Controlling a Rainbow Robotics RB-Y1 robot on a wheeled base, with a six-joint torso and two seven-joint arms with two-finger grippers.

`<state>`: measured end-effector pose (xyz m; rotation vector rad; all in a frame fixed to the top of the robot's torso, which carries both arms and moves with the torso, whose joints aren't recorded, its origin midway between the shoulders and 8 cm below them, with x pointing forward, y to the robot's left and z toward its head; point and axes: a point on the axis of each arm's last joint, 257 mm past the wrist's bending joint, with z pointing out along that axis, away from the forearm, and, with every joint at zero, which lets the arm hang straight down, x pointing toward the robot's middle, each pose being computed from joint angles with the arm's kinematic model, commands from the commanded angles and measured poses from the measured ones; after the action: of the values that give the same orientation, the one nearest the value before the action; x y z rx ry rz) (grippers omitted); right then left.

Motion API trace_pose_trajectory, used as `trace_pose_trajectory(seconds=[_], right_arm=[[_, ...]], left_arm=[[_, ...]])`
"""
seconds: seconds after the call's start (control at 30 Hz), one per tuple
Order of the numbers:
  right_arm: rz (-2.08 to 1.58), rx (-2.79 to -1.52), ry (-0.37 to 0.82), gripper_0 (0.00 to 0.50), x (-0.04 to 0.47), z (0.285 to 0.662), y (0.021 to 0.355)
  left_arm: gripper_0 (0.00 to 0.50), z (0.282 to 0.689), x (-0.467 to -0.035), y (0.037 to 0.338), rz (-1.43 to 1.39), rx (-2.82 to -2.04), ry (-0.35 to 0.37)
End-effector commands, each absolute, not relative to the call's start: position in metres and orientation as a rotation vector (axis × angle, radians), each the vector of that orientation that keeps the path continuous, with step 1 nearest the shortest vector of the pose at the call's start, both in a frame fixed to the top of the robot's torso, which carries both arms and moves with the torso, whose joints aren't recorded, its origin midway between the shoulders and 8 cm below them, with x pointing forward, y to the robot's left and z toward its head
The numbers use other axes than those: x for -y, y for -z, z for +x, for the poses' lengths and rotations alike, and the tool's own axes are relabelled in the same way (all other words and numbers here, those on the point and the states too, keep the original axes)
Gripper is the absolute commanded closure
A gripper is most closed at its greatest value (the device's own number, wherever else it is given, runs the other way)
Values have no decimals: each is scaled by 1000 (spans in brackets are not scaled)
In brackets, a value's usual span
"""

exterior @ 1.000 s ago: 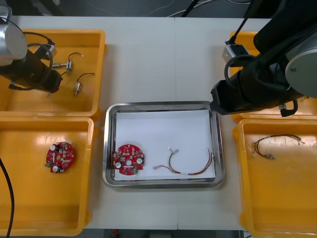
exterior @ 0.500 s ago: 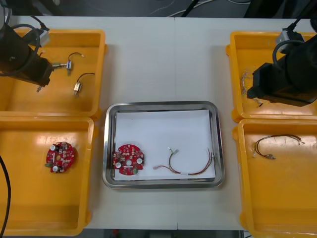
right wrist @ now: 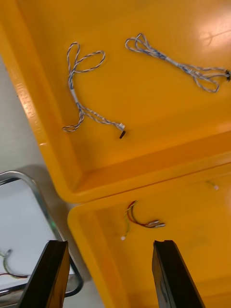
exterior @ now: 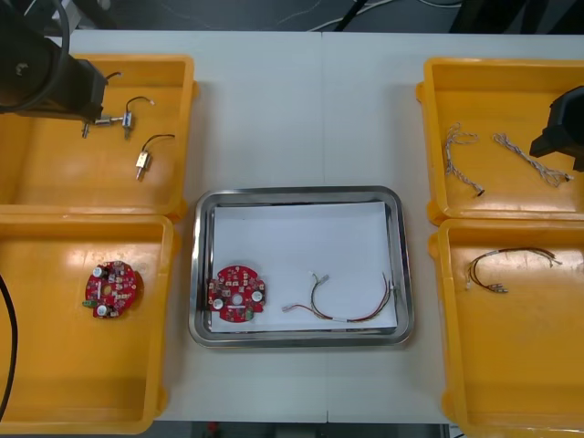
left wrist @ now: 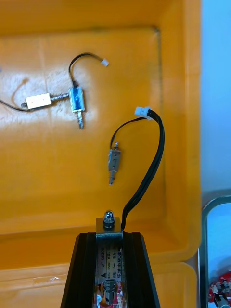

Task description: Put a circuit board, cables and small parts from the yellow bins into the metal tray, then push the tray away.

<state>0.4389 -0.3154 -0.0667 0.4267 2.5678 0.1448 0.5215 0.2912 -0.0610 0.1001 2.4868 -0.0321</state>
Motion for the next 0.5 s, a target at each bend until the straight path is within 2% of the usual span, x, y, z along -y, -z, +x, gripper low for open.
trace_pose_trajectory(seconds=[0.03,0.27,0.5], right_arm=[[425,-2520,-60,0,362,447,45],[388,-2527,29,0,391,451,43],[348,-2538,65,0,409,453,42]], left_arm=[[500,507,-246,49,-76,-2452,132],[500,481,-186,80,-128,-2477,192],[500,454,-181,135,-100,-2516,87]])
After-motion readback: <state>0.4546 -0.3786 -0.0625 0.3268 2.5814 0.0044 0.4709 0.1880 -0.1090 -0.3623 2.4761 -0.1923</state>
